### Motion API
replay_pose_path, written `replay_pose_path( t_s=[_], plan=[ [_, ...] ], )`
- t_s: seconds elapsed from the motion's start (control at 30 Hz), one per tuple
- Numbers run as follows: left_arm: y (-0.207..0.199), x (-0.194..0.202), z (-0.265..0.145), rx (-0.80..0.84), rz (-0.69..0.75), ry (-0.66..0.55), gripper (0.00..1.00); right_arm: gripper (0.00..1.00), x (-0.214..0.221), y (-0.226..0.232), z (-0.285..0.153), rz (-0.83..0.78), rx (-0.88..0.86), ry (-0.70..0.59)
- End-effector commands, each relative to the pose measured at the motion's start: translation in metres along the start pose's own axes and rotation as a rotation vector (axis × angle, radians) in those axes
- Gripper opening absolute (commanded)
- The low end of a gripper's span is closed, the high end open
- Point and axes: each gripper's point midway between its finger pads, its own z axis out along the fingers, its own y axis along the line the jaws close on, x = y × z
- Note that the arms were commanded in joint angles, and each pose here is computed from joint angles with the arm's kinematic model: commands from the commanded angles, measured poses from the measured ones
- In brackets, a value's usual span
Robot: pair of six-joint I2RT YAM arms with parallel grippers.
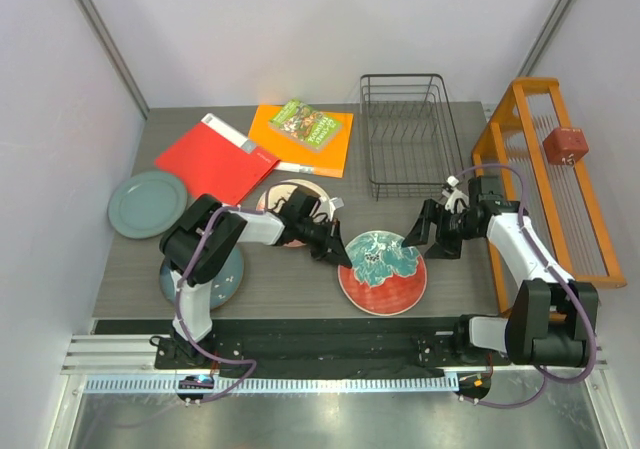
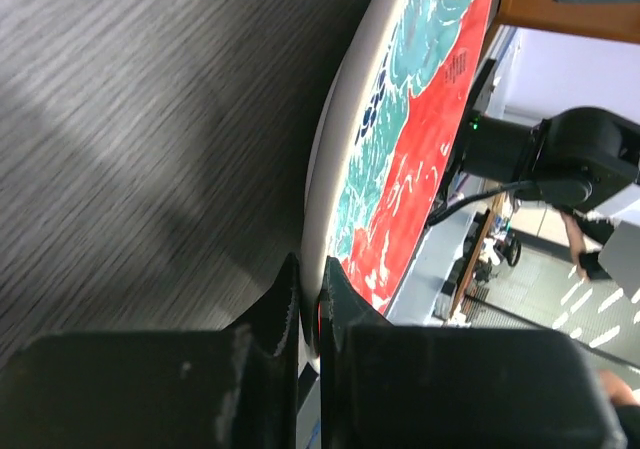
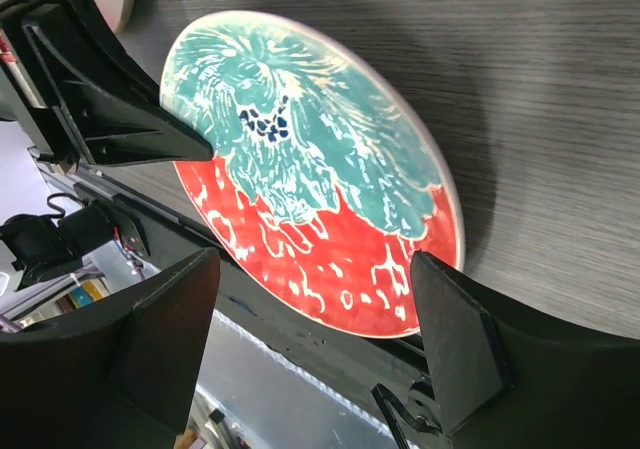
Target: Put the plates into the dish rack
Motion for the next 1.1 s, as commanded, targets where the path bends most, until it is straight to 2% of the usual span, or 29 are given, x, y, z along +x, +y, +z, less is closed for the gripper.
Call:
replay_pose_path(
  t_s=[0.0,0.4,0.6,1.07],
  plan=[
    [0.006,0.008,-0.016,0.028,0.045,0.035,0.00,0.82,0.000,0.001,0.010,0.039,-0.046,0.019],
    [0.007,0.004,-0.046,0.157,0.088,0.066,0.00,0.80,0.000,-0.002,0.034,0.010,-0.097,0.068],
    [-0.001,-0.003,-0.047,0.197,0.112,0.077,0.00,0.80,0.012,0.007,0.057,-0.068,-0.148,0.140],
    [0.006,-0.007,-0.046,0.215,0.119,0.082,0.00,0.77,0.039,0.009,0.078,-0.066,-0.301,0.291]
  ],
)
